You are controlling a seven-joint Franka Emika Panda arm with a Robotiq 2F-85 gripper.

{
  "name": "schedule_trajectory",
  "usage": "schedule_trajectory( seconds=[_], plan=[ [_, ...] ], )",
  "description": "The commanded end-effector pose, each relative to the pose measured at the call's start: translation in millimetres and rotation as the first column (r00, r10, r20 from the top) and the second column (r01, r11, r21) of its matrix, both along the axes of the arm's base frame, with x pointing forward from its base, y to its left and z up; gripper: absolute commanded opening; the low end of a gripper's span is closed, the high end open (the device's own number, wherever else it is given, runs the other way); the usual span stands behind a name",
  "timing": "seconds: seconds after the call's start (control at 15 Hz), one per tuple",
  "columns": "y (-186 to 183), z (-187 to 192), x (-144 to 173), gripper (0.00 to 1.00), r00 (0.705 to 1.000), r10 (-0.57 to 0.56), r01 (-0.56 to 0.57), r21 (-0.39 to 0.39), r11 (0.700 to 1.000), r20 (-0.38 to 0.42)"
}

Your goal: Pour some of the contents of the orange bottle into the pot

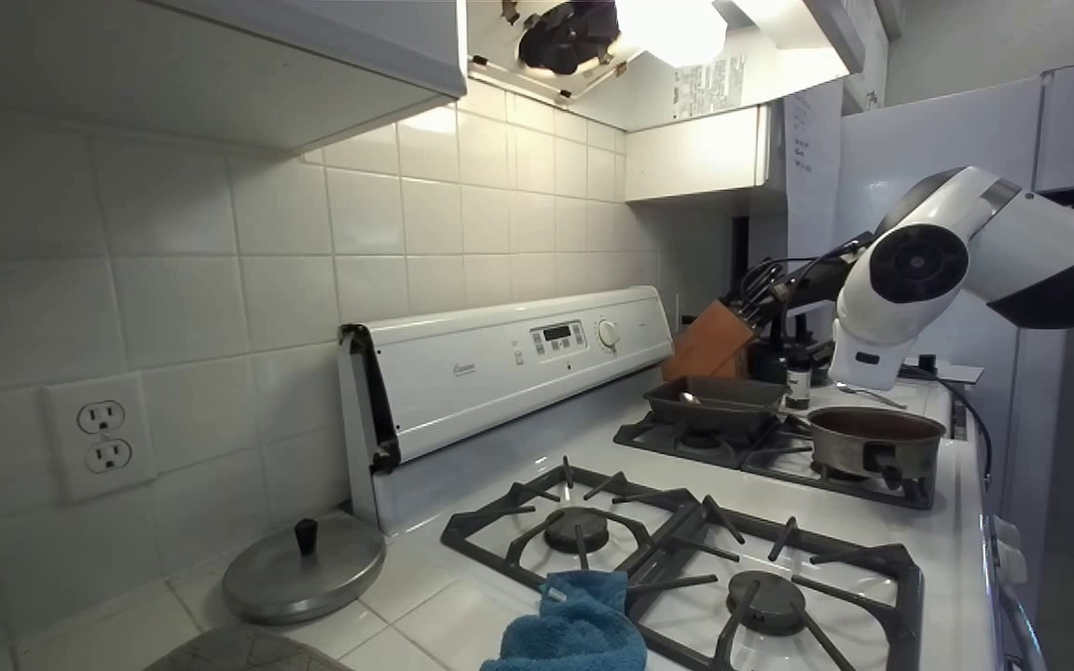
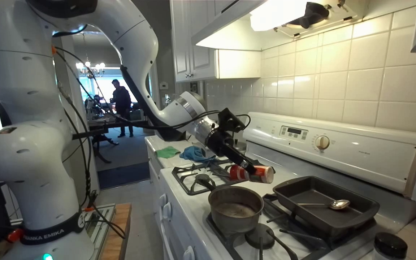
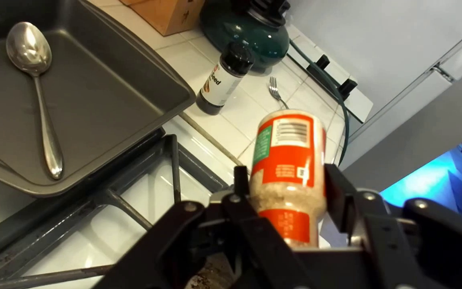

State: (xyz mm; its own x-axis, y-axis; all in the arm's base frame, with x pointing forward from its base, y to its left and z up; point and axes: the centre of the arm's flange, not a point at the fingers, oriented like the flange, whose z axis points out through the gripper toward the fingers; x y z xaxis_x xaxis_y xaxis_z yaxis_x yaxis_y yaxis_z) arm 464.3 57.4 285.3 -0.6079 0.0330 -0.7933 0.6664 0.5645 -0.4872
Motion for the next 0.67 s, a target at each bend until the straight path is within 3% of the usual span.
schedule_trajectory(
  seconds=[0.0, 0.2, 0.53, 0.6],
  plan=[
    [2.2, -3.2, 0.7, 0.23, 0.998, 0.008, -0.005, -0.064, 0.998, 0.059],
    [-1.4, -2.0, 1.4, 0.23, 0.996, -0.016, 0.014, 0.021, 1.000, 0.092],
    [2.2, -11.8, 2.0, 0.23, 0.995, 0.001, -0.006, 0.047, 0.999, 0.097],
    [0.7, -10.3, 1.9, 0.23, 0.995, -0.003, -0.006, 0.081, 0.997, 0.103]
  ],
)
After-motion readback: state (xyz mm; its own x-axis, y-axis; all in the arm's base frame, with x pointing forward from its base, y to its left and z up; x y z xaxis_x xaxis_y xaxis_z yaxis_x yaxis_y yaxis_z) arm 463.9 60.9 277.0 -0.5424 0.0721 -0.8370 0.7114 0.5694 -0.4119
